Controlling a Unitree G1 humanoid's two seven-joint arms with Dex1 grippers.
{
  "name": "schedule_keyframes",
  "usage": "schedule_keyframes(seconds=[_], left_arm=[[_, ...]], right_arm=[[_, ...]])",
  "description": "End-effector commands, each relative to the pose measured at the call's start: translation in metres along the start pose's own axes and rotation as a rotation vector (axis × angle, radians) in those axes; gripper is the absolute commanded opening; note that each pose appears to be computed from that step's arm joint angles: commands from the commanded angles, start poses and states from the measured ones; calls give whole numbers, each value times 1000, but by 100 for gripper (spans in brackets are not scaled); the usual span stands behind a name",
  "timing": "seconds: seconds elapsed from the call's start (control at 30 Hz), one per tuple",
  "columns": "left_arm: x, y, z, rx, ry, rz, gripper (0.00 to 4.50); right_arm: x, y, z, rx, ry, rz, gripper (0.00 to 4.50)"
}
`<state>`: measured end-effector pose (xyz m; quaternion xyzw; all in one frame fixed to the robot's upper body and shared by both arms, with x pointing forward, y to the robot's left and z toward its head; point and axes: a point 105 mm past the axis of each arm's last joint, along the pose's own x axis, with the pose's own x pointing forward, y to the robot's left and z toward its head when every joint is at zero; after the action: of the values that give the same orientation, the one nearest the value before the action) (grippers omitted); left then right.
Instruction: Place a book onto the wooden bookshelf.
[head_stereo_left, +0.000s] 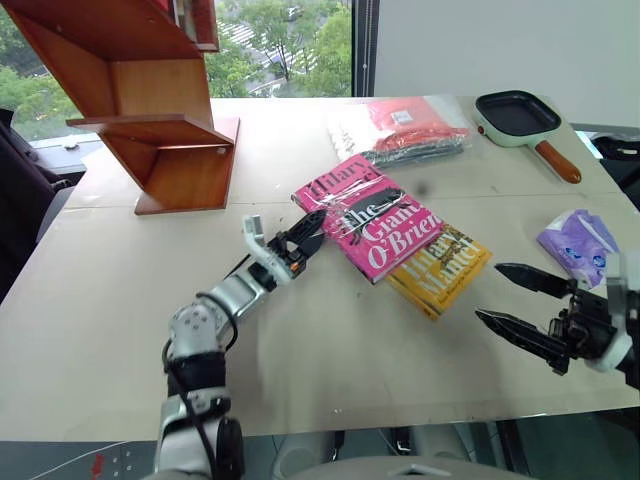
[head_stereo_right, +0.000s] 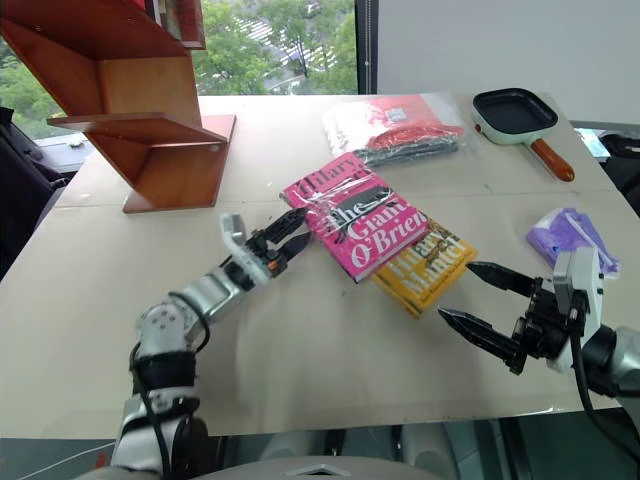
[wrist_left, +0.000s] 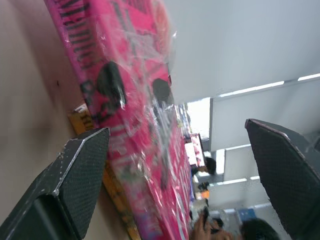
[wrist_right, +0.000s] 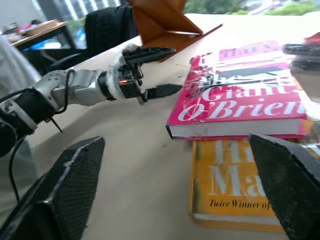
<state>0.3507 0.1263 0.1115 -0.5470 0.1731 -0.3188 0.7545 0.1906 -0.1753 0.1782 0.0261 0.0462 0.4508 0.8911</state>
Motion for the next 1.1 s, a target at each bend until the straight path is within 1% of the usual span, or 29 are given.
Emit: schedule_keyframes(seconds=[0.03, 0.13, 0.2, 0.33, 0.43, 0.6, 0.77, 0.9, 1.0, 1.1], left_arm=[[12, 2, -4, -15, 84, -9, 450], [15, 5, 18, -26, 42, 7, 450], [14, 7, 23, -22, 48, 16, 450], [12, 3, 19, -11, 92, 0, 450], [13, 5, 24, -34, 62, 5, 450], [30, 7, 28, -73, 22, -5, 450], [49, 15, 23, -83, 3, 15, 450], [63, 19, 23, -111, -47, 23, 450], [70, 18, 18, -120, -42, 12, 450], [76, 16, 11, -127, -19, 3, 450]], right_arm=[[-4, 5, 5, -55, -10, -37, 446], [-4, 7, 5, -45, -27, -57, 446], [-3, 8, 4, -42, -32, -68, 446], [-2, 9, 2, -40, -34, -79, 446], [-1, 9, 2, -41, -43, -82, 446], [1, 11, 4, -57, -51, -59, 446], [-2, 15, 7, -70, -80, -47, 446], [-7, 7, 10, -142, -81, -144, 446], [-11, 7, 14, -208, -97, -192, 446], [-17, 11, 15, -225, -108, -209, 446]])
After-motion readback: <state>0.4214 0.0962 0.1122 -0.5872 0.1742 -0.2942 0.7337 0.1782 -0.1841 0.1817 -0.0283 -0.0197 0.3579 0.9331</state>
